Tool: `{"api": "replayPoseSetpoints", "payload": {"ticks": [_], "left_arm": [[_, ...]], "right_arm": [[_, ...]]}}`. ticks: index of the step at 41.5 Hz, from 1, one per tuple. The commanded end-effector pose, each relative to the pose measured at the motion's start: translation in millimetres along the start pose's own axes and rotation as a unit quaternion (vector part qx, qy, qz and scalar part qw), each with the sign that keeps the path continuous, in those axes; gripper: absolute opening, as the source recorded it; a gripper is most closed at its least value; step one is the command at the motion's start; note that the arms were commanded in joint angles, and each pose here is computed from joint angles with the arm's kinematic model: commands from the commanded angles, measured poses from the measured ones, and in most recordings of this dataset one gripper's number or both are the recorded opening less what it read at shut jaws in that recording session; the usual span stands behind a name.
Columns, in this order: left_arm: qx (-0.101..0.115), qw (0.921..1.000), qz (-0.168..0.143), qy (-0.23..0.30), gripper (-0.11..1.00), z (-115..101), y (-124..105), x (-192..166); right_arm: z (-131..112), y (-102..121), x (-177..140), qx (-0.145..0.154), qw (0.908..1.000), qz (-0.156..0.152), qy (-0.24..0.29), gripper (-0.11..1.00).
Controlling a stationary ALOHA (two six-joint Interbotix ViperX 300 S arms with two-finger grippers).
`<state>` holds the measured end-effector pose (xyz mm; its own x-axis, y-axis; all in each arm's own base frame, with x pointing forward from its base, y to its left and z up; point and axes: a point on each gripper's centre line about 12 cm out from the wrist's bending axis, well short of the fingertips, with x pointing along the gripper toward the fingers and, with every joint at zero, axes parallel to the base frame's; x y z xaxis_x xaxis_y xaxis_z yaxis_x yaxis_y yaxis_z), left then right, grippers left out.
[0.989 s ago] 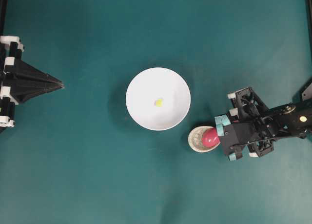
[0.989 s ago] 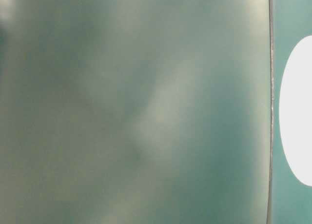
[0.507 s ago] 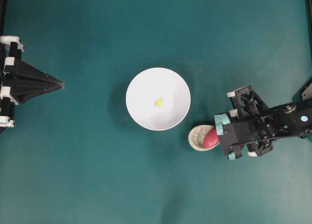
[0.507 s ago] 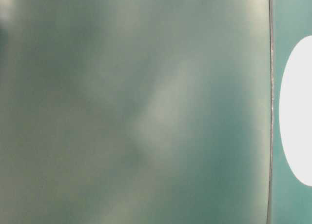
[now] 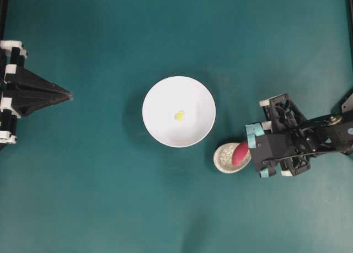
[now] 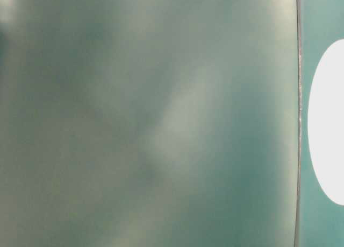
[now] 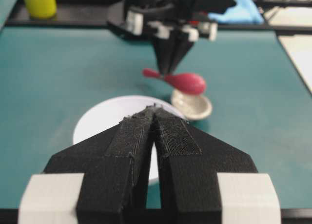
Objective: Scoop the yellow hexagonal prism block from the bowl with a spoon using the right arm.
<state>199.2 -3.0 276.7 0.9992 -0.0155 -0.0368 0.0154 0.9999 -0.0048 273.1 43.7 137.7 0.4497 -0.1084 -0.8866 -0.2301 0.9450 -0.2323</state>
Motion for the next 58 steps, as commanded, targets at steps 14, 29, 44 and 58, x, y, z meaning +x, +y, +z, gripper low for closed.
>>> {"api": "replayPoseSetpoints", "payload": {"ticks": [14,29,44,58], "left_arm": [[0.002,1.0,-0.001,-0.004,0.0,4,0,2],[0.004,1.0,-0.001,-0.005,0.0,4,0,2],[0.004,1.0,-0.001,-0.005,0.0,4,0,2],[0.005,1.0,-0.001,-0.004,0.0,4,0,2]], "right_arm": [[24,-1,-31,0.13,0.9907,0.032,-0.026,0.11],[24,4,-32,0.174,0.9833,0.053,0.013,0.11],[27,7,-25,0.184,0.9774,0.053,0.089,0.11],[39,15,-21,0.16,0.9759,0.084,0.122,0.11]]}}
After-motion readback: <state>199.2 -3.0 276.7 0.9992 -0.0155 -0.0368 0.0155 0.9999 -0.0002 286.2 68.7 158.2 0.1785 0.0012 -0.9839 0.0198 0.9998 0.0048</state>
